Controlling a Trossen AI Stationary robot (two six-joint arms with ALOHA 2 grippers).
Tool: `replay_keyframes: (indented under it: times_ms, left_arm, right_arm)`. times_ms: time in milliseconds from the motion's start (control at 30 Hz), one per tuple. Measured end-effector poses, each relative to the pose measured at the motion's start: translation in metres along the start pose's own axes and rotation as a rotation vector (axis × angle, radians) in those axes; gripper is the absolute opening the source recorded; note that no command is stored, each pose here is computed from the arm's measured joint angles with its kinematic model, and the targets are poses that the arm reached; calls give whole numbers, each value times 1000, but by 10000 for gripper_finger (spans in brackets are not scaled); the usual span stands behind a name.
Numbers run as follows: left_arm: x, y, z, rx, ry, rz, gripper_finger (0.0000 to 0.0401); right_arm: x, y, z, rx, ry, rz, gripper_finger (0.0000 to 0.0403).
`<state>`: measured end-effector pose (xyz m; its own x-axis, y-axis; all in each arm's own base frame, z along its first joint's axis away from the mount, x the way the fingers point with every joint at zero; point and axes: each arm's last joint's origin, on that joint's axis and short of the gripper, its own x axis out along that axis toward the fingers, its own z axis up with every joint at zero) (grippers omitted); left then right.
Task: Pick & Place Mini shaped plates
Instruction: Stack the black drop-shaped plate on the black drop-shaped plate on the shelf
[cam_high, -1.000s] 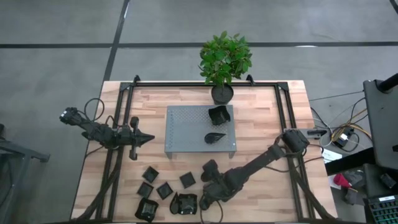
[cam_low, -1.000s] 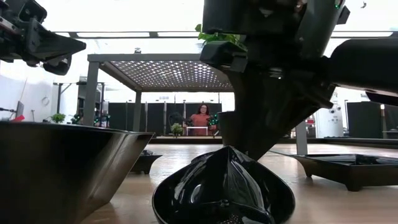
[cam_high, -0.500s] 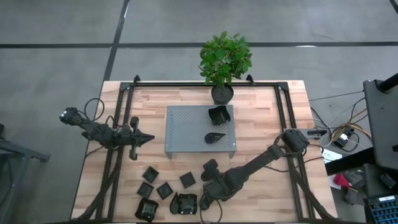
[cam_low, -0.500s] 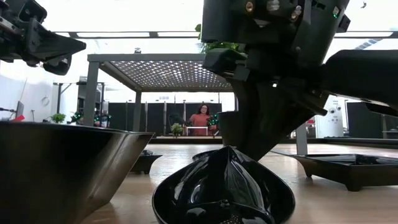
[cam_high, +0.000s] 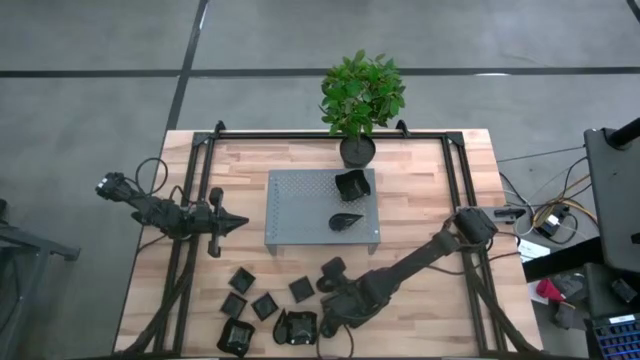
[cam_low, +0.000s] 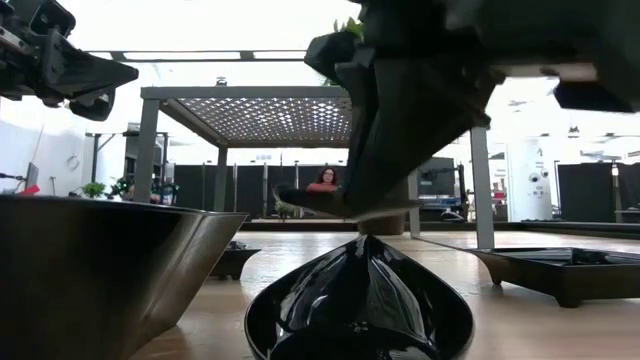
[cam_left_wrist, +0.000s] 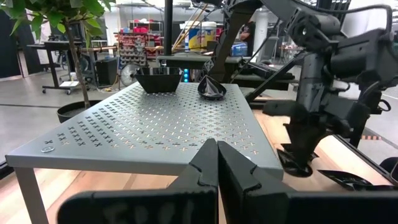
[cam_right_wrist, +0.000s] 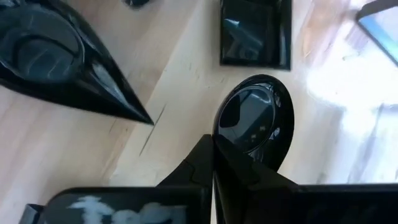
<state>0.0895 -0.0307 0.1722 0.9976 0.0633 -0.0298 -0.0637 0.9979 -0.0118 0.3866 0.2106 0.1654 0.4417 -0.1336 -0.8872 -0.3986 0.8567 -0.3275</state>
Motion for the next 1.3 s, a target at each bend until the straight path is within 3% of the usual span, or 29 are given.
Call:
replay_keyframes:
  times_ms: [433, 933, 1300]
  left_arm:
    - [0, 0, 0, 0, 0, 0, 0]
    - [0, 0, 0, 0, 0, 0, 0]
    - [0, 0, 0, 0, 0, 0, 0]
  right_arm:
    - [-32, -9, 21, 8, -20, 2, 8]
    - [-94, -19, 43, 51, -34, 9, 8]
    - [-130, -33, 30, -8, 122, -233, 8]
